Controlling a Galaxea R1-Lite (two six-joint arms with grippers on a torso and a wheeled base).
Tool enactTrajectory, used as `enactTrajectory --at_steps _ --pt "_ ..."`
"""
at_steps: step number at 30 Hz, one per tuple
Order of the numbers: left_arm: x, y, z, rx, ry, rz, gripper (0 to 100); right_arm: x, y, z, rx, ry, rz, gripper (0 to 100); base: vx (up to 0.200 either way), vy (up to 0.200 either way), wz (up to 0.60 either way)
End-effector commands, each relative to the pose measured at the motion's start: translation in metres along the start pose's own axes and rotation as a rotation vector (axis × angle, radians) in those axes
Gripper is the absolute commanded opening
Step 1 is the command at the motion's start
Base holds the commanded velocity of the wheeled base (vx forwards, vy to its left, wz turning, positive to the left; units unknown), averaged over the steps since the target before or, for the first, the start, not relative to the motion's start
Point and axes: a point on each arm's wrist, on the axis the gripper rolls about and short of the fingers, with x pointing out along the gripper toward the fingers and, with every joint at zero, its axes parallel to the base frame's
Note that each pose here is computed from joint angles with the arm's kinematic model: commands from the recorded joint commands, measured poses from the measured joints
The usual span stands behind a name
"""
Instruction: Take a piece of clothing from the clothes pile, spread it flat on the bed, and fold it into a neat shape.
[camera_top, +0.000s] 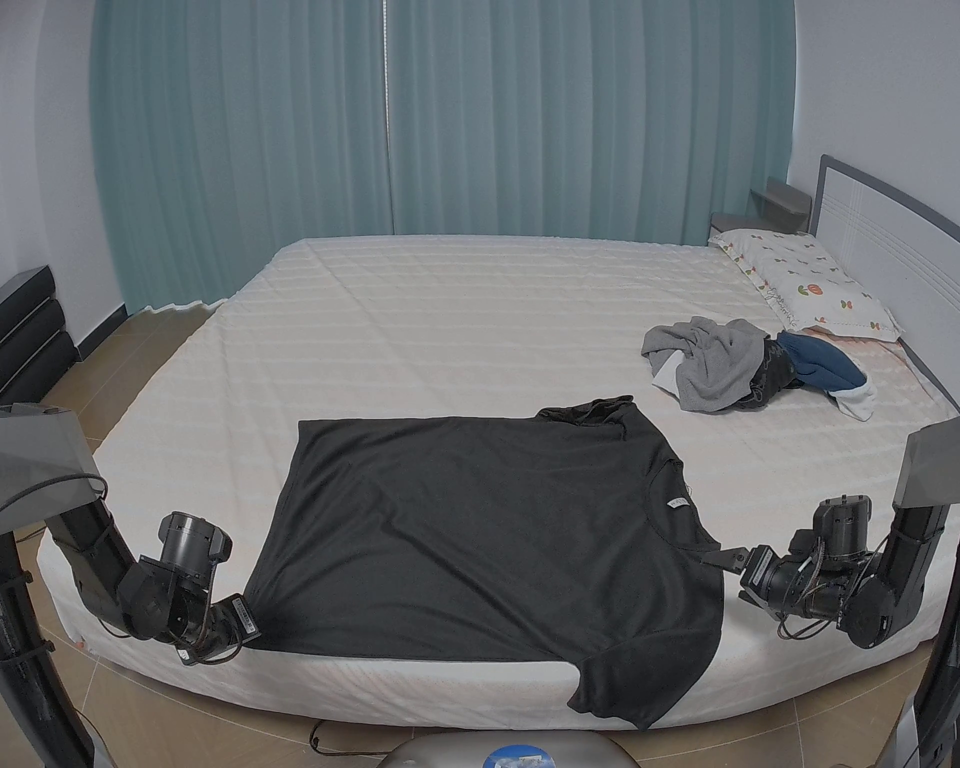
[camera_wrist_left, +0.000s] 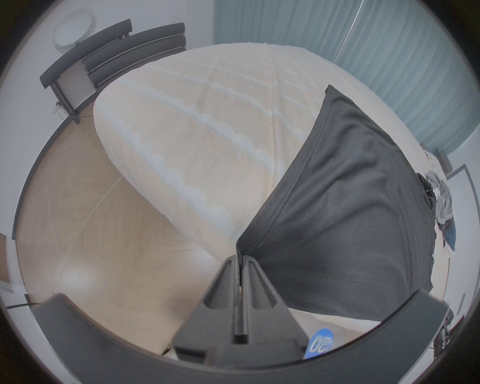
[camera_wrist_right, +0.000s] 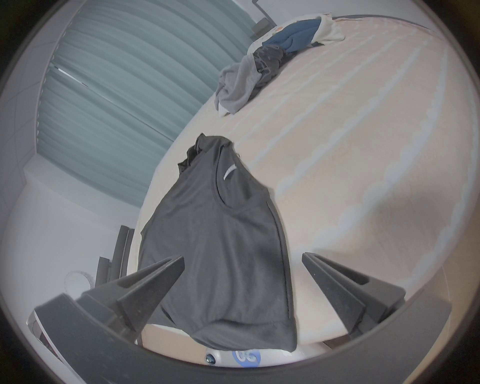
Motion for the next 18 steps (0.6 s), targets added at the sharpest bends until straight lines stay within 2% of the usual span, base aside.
enactTrajectory --at_steps 1,11,12,18 --pt "-0.011 0.002 0.003 0.003 -0.019 -0.011 0 0.006 -0.003 -0.008 0.0 0.039 -0.015 100 0.0 0.0 0.0" --pt "-0.009 0.004 0.003 0.008 -0.013 -0.002 0 0.03 -0.014 -0.012 0.001 0.062 -0.045 100 0.0 0.0 0.0" --pt "-0.009 0.004 0.003 0.01 -0.01 -0.002 0 0.032 -0.015 -0.011 0.002 0.062 -0.047 0 0.0 0.0 0.0" --pt "-0.009 0.004 0.003 0.01 -0.008 -0.002 0 0.026 -0.019 -0.007 0.01 0.043 -0.06 0 0.0 0.0 0.0"
